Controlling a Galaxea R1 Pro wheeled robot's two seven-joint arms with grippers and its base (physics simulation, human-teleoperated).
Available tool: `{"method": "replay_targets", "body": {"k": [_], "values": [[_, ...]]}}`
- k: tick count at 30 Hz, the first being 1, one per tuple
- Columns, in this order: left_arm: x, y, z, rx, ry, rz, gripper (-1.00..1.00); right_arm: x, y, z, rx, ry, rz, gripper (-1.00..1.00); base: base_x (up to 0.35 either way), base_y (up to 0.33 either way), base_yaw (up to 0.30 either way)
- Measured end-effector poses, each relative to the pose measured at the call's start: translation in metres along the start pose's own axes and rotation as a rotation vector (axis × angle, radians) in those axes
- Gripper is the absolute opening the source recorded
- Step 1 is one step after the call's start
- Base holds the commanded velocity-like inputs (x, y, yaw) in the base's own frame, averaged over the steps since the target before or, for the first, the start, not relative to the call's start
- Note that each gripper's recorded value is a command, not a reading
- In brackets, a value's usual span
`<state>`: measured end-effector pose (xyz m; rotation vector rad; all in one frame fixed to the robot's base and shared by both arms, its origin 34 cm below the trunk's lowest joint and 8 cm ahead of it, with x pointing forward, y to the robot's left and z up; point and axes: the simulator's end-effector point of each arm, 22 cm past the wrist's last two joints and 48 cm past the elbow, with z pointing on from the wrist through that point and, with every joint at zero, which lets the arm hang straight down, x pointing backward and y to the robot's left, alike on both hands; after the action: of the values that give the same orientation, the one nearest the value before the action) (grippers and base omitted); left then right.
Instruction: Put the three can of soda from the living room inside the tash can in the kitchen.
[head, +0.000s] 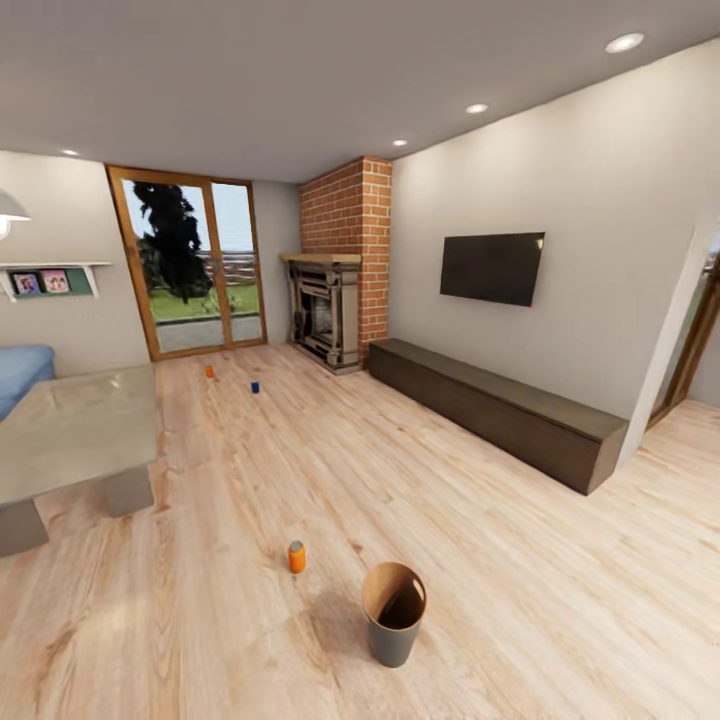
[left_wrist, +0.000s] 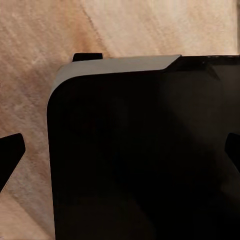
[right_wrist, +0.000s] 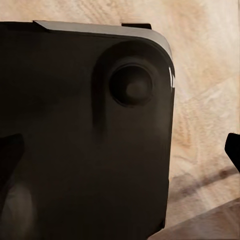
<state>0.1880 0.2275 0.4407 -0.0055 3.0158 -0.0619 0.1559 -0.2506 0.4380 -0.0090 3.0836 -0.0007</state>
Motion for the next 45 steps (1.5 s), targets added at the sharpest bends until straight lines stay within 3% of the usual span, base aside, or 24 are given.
{"method": "replay_targets", "body": {"k": [10,27,45], "values": [[-0.0009,0.001,0.0,-0.001,-0.002,-0.001,1.0,-0.0007,0.0,0.0,0.001,-0.002,0.003,1.0,0.023,0.012,-0.099],[-0.0015,0.0016,0.0,-0.002,-0.004,-0.007,1.0,-0.0005,0.0001,0.0,0.001,-0.001,-0.001,1.0,0.258,0.144,-0.001],[-0.004,0.0013,0.0,-0.002,-0.01,-0.006,1.0,-0.0017,-0.0002,0.0,0.002,-0.003,0.02,1.0,0.019,0.001,-0.158]]}}
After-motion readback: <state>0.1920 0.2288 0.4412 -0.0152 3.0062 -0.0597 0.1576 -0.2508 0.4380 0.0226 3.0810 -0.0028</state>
